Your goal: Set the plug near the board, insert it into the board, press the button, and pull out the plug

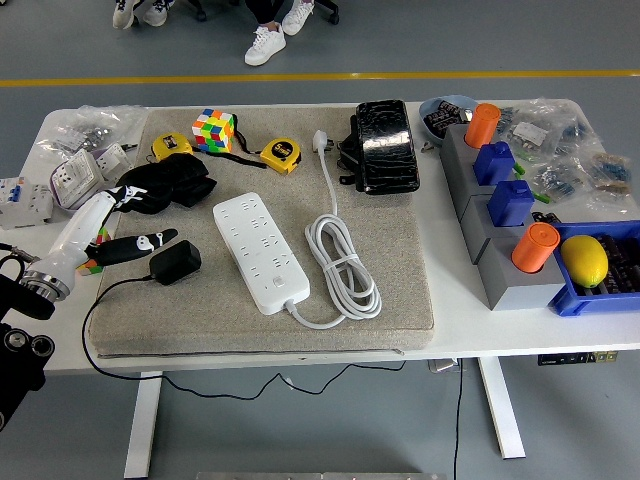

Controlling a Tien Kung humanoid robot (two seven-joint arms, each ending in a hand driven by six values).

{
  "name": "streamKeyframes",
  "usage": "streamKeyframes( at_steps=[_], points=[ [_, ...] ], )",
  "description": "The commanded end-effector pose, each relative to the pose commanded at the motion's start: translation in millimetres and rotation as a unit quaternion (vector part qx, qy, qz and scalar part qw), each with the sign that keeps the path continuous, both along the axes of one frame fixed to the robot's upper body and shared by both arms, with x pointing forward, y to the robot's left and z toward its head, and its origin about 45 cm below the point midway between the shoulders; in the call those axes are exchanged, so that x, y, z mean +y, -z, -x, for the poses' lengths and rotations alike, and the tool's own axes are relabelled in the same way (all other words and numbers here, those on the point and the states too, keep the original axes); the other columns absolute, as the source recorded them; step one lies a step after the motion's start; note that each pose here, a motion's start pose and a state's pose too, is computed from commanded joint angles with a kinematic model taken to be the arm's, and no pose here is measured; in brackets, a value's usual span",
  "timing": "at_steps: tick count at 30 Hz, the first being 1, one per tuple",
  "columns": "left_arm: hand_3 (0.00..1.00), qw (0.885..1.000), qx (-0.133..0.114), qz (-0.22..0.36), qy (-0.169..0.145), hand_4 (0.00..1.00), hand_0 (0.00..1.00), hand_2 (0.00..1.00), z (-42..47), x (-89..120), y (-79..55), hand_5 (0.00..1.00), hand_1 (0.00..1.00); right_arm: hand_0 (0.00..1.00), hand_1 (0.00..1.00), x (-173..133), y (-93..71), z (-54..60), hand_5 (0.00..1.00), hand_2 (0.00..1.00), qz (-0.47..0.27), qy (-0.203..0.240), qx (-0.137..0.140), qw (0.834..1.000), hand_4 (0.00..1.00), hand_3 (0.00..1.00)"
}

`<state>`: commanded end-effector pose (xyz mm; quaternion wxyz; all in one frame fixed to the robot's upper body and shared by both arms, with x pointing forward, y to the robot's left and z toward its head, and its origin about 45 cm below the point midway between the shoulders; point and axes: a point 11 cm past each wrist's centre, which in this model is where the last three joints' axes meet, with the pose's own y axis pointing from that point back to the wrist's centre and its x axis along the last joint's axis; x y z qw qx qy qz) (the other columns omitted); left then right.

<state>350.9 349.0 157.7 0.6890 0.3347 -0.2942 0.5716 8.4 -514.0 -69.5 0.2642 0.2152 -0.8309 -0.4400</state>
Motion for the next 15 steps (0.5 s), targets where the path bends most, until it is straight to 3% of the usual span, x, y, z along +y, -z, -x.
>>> streamKeyframes(
  at_steps=[9,15],
  points=[
    [0.803,0.998,0.036,-0.044,0.01,0.998,0.788,0.783,2.8,-6.0,16.7,0.5,0.764,0.548,0.63,-0.1,-0.1,0.2,0.405,0.579,0.0,0.0,0.0,1.0,0.871,0.517],
    [0.785,0.996,0.045,-0.07,0.012,0.998,0.778,0.739,2.3,-7.6,24.9,0.48,0.73,0.547,0.63,0.0,-0.2,-1.5,0.406,0.579,0.0,-0.002,-0.001,1.0,0.871,0.517]
  ],
)
